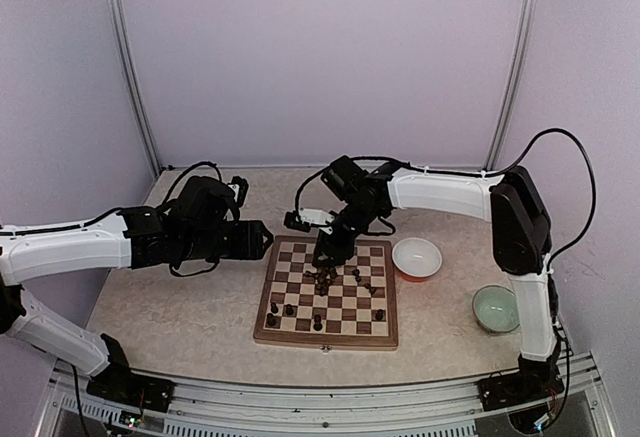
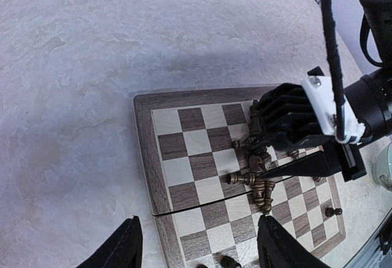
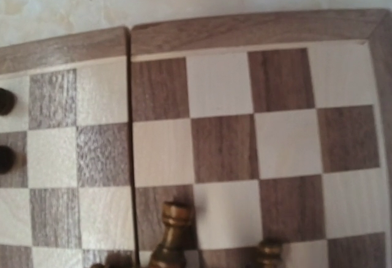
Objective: Set up the chess pieces on the board
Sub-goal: Pick up the rook from the chessboard.
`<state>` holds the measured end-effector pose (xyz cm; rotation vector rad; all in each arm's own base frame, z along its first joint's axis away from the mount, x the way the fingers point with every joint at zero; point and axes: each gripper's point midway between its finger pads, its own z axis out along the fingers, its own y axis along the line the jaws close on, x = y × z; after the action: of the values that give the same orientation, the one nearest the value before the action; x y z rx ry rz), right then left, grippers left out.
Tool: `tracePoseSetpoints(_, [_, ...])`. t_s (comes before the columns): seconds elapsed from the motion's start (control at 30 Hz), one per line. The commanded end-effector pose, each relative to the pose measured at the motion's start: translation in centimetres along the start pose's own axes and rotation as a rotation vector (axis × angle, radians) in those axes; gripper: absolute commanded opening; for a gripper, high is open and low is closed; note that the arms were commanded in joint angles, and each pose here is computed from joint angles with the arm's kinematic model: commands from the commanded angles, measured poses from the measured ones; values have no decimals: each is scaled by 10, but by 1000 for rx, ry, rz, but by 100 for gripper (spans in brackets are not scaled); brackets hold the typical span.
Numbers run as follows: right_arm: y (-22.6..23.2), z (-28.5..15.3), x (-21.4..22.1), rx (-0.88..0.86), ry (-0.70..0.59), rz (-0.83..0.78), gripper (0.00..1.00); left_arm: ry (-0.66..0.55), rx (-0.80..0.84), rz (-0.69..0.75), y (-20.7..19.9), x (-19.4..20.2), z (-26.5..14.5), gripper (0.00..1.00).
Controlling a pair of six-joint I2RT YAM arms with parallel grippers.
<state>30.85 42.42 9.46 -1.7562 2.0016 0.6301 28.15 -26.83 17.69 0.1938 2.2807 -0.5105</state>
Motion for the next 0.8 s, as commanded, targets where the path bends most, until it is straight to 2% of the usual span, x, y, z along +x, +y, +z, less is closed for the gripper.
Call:
tracePoseSetpoints(0.0, [12,12,3,-19,81,14,35,-28,-1,-20,1,-5,-1,64])
tracePoseSetpoints(0.27, [5,30,13,-14,166,54,35,-16,-1,-8,0,-1,0,64])
tracePoseSetpoints(0.77, [7,46,34,-6,247,68,38,22,-5,-3,0,9,12,65])
